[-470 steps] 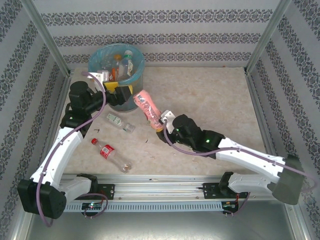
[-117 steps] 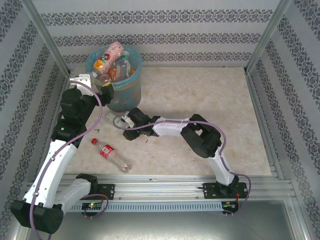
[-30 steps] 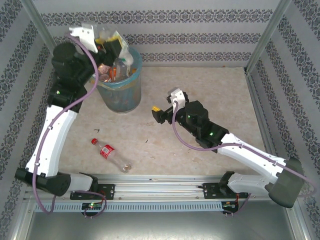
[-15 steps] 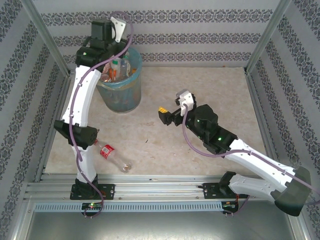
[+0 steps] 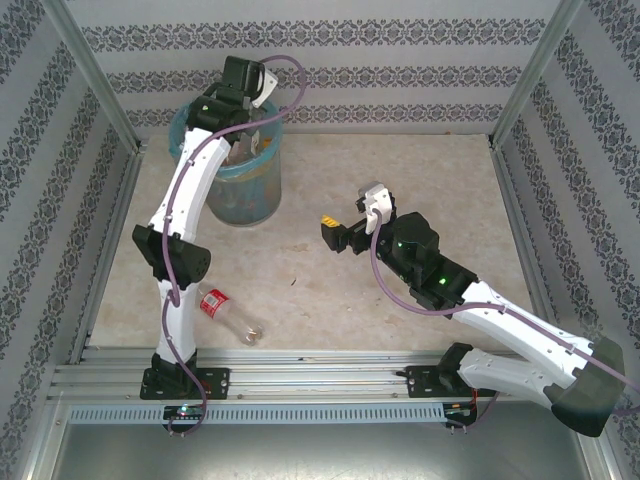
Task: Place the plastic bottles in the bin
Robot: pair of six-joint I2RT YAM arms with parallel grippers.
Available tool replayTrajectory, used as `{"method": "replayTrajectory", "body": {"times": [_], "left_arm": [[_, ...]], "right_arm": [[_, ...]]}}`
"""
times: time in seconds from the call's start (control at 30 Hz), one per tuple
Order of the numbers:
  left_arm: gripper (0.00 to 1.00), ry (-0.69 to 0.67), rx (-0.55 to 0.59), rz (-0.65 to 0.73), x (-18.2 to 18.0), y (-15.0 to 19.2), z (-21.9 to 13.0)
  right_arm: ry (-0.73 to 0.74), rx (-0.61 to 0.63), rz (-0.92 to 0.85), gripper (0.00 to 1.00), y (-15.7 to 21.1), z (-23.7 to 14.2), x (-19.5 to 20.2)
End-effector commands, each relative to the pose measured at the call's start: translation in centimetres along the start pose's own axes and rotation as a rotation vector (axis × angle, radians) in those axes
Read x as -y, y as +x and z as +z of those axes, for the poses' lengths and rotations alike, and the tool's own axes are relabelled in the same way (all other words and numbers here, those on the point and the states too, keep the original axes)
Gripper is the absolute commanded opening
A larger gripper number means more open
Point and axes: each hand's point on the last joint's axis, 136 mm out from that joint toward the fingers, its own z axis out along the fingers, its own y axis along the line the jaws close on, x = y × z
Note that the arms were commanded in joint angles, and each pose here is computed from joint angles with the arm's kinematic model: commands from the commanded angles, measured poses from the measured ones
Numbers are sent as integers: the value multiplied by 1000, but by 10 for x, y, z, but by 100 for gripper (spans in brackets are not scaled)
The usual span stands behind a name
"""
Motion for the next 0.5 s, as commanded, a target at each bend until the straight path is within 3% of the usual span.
{"method": "replayTrajectory", "body": {"times": [0.0,0.33,0.4,0.47], "left_arm": [[52,-32,-116,100,1,24,7],[69,72,-144,65,29,34,30],[77,75,-121,29,27,28,26],[78,86,-75,-21,23,17,17]], "right_arm": [[-3,-10,39,98,4,2,1],[-16,-23,64,98,7,6,-2],[-19,-24,67,98,6,6,-2],[-23,-22,72,98,6,6,-3]]}}
